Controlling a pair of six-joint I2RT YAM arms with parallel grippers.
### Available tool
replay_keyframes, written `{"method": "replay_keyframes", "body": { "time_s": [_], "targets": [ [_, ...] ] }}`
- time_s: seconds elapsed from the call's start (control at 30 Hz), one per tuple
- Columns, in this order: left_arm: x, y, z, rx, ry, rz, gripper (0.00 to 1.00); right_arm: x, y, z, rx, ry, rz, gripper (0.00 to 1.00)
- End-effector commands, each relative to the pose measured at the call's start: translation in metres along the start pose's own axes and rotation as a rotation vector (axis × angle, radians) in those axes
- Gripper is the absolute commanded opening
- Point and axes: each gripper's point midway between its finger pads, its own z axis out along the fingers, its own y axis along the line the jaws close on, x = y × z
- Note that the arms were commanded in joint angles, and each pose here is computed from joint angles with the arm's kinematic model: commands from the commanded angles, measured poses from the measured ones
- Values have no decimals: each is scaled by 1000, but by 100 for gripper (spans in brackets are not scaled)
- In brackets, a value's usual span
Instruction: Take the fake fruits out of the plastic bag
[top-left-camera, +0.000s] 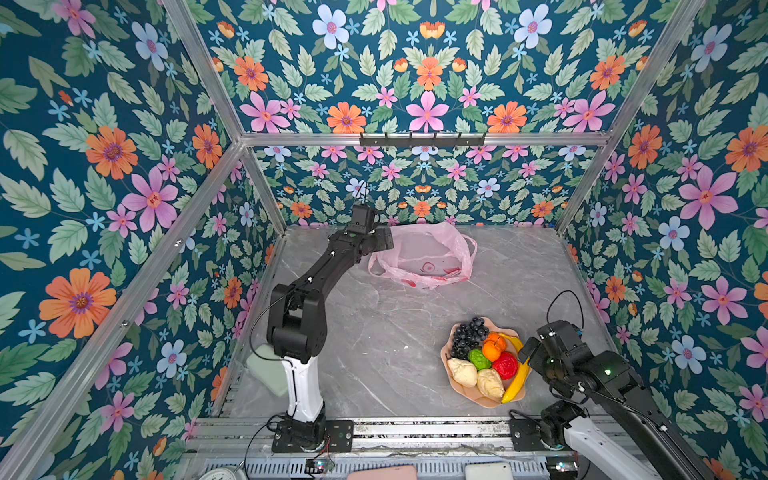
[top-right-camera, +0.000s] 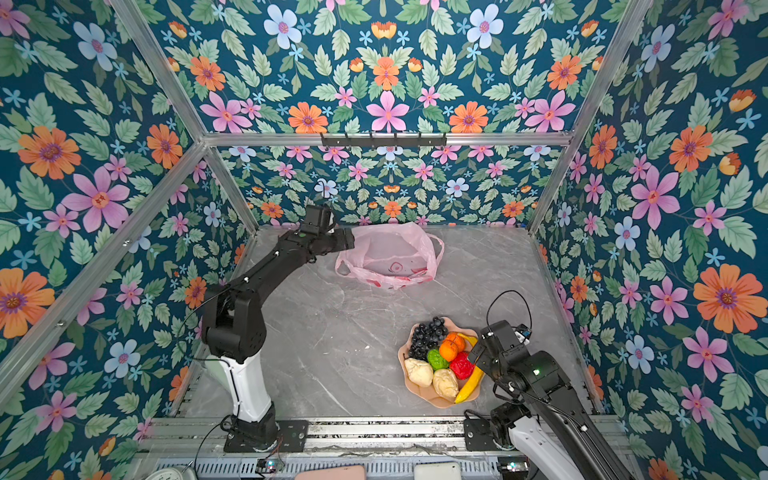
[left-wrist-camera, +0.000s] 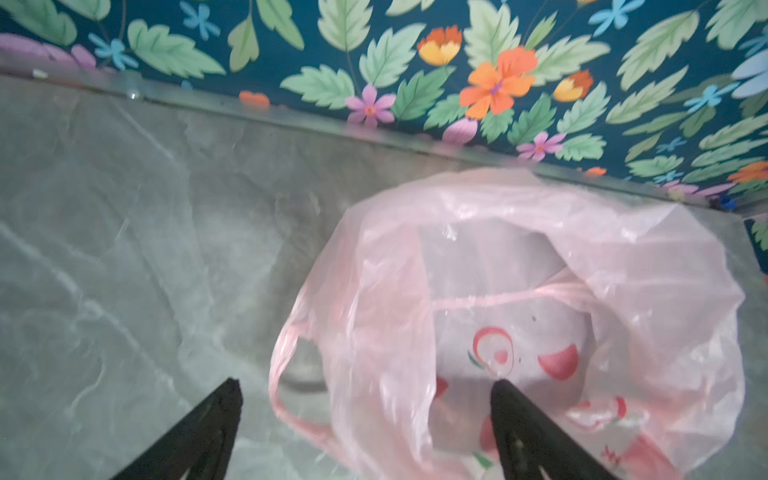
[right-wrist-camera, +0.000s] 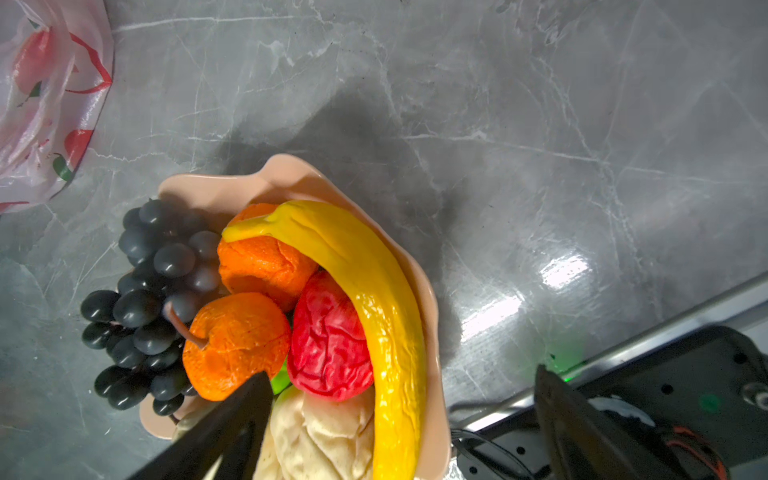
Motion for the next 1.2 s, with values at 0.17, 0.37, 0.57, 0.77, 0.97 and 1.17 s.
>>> {"method": "replay_keyframes", "body": {
  "time_s": [0.17,0.37,0.57,0.77,0.97,1.17],
  "targets": [
    [29,7,-45,91,-159,-44,100,20,20,17,-133,88,8,99],
    [57,20,-58,107,-191,-64,100,24,27,26,-188,99,24,99],
    [70,32,-68,88,-226,-77,100,30,32,36,-236,120,44,99],
    [80,38,-67,71,-217,-82,100,32,34,40,-261,120,56,99],
    [85,41,-63,58,-202,-83,100,34,40,44,-294,131,72,99],
    [87,43,-61,48,-193,-81,100,33,50,47,-334,132,78,96]
  ]
}}
